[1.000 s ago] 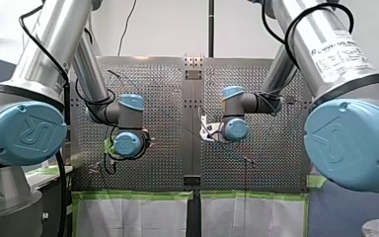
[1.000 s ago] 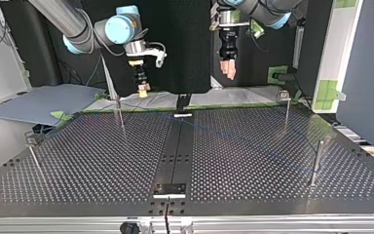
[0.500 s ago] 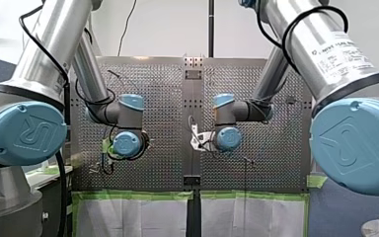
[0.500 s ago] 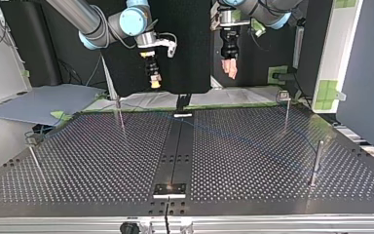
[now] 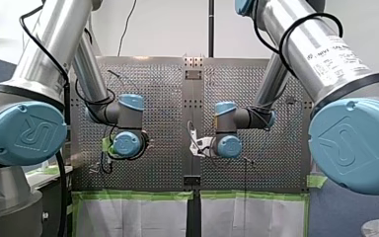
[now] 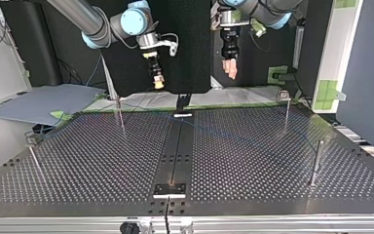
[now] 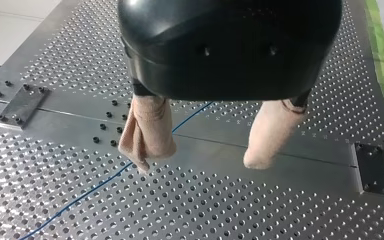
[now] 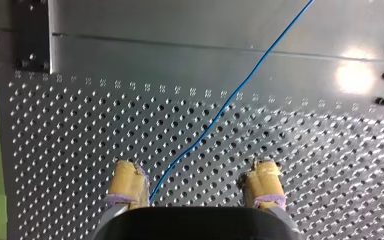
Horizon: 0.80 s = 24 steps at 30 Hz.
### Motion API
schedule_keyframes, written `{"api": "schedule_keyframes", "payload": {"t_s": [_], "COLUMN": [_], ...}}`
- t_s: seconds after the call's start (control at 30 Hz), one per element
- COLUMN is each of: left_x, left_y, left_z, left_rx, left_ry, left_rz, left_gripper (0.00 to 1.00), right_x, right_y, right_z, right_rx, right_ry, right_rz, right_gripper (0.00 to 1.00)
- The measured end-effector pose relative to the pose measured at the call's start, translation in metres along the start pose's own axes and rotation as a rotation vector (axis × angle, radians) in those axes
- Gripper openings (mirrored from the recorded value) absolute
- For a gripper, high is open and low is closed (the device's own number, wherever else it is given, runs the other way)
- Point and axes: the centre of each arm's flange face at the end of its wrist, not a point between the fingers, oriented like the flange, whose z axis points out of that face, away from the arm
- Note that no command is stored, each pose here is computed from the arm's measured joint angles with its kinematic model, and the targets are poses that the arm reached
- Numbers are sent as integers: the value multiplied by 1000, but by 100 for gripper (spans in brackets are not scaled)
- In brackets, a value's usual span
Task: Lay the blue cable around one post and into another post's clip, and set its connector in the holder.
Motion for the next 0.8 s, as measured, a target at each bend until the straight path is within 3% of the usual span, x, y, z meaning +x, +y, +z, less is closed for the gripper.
{"api": "schedule_keyframes", "payload": {"t_s": [0.17, 0.37, 0.8], "left_x": [1, 1, 0], "left_y": [-1, 1, 5], "left_z": [-1, -2, -2], "left_rx": [2, -10, -46], "left_ry": [5, 9, 2], "left_rz": [12, 18, 15], "left_gripper": [100, 100, 100], "right_x": [1, 6, 10], "right_y": [-3, -1, 2], "right_z": [1, 7, 11], "right_rx": [25, 26, 8], "right_ry": [14, 41, 52], "right_rz": [24, 61, 28], "right_gripper": [99, 99, 99]}}
